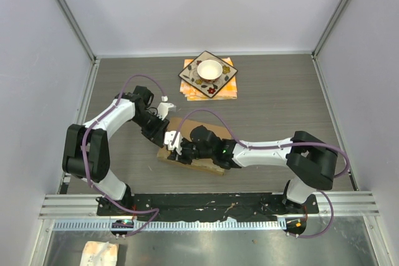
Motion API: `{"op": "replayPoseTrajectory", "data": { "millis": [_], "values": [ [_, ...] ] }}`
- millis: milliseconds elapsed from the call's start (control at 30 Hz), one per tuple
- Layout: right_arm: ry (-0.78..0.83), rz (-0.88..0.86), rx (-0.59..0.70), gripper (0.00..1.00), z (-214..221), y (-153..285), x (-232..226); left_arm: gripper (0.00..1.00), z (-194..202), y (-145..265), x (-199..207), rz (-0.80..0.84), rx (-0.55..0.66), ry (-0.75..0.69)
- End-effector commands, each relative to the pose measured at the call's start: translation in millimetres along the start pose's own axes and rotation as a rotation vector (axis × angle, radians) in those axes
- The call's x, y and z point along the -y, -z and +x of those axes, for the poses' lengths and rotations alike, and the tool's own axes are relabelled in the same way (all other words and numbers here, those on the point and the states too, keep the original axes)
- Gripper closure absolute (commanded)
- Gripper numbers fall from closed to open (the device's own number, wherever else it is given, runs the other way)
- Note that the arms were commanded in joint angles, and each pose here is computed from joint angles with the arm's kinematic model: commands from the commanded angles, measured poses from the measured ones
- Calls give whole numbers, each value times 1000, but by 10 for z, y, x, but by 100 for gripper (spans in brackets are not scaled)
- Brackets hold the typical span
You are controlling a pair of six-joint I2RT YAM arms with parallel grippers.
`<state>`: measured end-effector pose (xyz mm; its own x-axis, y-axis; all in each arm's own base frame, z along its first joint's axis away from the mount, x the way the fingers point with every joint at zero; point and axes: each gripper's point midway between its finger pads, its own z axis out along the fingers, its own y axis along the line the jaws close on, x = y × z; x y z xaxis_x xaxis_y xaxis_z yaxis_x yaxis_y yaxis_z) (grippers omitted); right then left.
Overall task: Unpack the express box
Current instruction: Cut the express box at the center of the board.
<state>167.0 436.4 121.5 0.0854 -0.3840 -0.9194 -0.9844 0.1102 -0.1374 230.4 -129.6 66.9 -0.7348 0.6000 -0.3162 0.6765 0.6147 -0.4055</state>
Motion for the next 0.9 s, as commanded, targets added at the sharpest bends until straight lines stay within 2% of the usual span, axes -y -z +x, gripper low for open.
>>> {"op": "replayPoseTrajectory", "data": {
  "millis": [0, 167, 233, 400, 467, 500, 700, 867],
  "values": [
    [-19, 19, -122, 99, 374, -43, 45, 64, 95, -68, -214, -87, -42, -57],
    [-33, 15, -184, 99, 621, -54, 7, 60, 84, -15, -158, -73, -46, -45],
    [-51, 14, -199, 99, 689, -52, -15, 55, 61, 21, -101, -52, -39, -47],
    [-71, 8, -224, 99, 803, -42, -66, 51, 94, 133, 86, 3, -39, -57],
    [-72, 8, -226, 99, 813, -37, -80, 41, 124, 180, 213, 52, -39, -63],
    [-72, 8, -229, 99, 819, -35, -86, 40, 135, 180, 249, 64, -40, -71],
    [-80, 7, -226, 99, 812, -37, -107, 41, 447, 36, 340, 39, -120, -128],
    [-85, 11, -223, 99, 817, -59, -126, 42, 459, -70, 275, 10, -132, -129]
  ]
}}
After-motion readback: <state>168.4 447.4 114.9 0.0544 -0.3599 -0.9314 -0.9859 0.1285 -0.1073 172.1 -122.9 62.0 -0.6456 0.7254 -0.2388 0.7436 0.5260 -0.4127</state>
